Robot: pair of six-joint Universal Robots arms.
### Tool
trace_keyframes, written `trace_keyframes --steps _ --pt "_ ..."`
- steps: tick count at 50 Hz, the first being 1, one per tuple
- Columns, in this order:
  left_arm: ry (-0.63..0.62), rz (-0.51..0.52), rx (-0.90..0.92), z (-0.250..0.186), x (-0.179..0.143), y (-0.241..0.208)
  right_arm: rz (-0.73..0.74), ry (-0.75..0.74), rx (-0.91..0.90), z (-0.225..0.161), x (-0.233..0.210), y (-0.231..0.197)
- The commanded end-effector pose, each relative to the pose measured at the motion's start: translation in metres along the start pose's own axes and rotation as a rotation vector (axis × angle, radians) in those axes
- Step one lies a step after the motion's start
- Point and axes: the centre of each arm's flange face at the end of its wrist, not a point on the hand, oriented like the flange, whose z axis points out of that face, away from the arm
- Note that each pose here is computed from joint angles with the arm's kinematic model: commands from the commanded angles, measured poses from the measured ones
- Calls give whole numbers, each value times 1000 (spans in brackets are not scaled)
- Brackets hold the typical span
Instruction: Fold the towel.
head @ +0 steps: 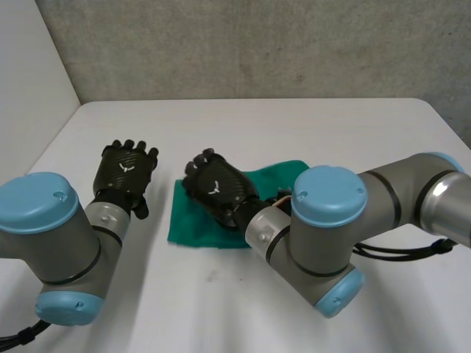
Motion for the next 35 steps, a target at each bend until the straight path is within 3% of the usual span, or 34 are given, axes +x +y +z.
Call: trace_keyframes --steps 1,5,12,20,24,30,35 --pt "18 -2 39 -2 6 -11 177 255 -277 -12 38 34" --pt "51 -4 92 -4 19 -26 376 288 -380 -37 60 60" --pt "102 -52 131 -1 41 -36 621 204 -484 -65 51 93" --pt "127 -90 121 2 53 -35 693 274 -567 -84 67 137" --pt "120 -90 114 -1 48 -36 641 349 -521 -79 84 142" --pt "107 -93 110 -7 38 -42 527 406 -410 -60 111 115" --pt "67 -96 104 -4 23 -43 451 242 -197 -20 79 21"
